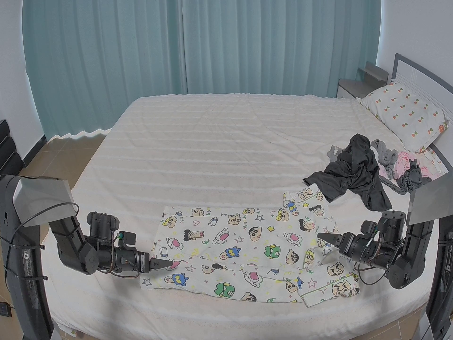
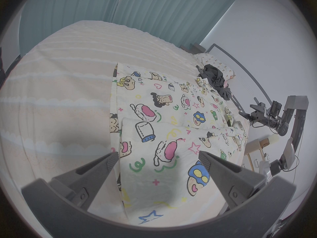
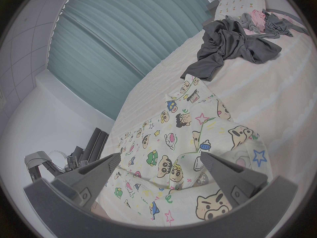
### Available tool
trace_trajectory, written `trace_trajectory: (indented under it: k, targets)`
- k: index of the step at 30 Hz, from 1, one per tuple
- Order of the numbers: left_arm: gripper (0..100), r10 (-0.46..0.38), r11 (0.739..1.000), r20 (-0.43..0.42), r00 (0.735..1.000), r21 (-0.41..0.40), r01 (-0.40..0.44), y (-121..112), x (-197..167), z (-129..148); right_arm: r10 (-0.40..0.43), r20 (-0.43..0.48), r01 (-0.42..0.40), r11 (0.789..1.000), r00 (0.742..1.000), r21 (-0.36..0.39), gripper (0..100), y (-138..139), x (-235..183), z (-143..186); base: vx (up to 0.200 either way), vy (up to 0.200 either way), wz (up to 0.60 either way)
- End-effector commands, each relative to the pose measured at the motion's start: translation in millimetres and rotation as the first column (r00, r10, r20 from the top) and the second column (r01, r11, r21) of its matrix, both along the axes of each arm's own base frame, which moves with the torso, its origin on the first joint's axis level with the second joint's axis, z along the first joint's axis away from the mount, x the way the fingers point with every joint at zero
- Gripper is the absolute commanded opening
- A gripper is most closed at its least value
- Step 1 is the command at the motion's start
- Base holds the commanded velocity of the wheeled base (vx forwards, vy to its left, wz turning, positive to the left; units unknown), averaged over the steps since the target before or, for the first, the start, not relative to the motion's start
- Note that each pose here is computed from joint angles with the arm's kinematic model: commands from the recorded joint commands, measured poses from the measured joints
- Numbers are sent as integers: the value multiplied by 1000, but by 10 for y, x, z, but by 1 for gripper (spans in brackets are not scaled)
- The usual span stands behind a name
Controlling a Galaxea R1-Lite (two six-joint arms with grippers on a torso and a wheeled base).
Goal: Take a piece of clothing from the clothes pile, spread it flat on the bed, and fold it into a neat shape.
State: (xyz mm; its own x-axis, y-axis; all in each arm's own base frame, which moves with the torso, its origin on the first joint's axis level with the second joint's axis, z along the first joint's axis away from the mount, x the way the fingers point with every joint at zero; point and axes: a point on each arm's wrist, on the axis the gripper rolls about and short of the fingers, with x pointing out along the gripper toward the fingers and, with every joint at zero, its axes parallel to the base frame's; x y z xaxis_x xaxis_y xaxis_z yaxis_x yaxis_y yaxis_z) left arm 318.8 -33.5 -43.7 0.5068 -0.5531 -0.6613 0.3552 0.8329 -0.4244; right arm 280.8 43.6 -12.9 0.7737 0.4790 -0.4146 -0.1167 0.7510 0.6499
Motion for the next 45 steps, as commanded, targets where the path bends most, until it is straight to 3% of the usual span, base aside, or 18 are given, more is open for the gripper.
trace_trajectory:
  k: [1, 8, 9, 26, 35, 36, 45]
  targets:
    - [100, -3, 1000, -12, 1000, 2, 3, -7, -3, -47, 0, 7, 0, 1000, 1000, 1, 100, 1, 6, -1, 0, 0, 0]
    - [100, -3, 1000, -17, 1000, 3, 3, -11, -9, -59, 0, 7, 0, 1000, 1000, 1, 100, 1, 6, -1, 0, 0, 0]
    - [0, -3, 1000, -18, 1000, 4, 3, -11, -13, -60, 0, 7, 0, 1000, 1000, 1, 100, 1, 6, -1, 0, 0, 0]
    - [0, 9, 1000, -15, 1000, 9, -9, 23, -132, 65, 0, 6, 0, 1000, 1000, 1, 100, 1, 6, -5, 0, 0, 0]
    - [0, 65, 994, -4, 998, 83, -64, 26, -102, 37, -1, -3, 1, 1000, 1000, -1, 100, 1, 8, -34, 0, 0, 0]
    - [100, 65, 994, -7, 998, 83, -64, 25, -100, 24, -1, -3, 1, 1000, 1000, -1, 100, 1, 8, -34, 0, 0, 0]
    - [100, 50, 996, -14, 999, 81, -49, -17, -118, -1, 1, -4, -1, 1000, 1000, -2, 100, 6, 7, -39, 0, 0, 0]
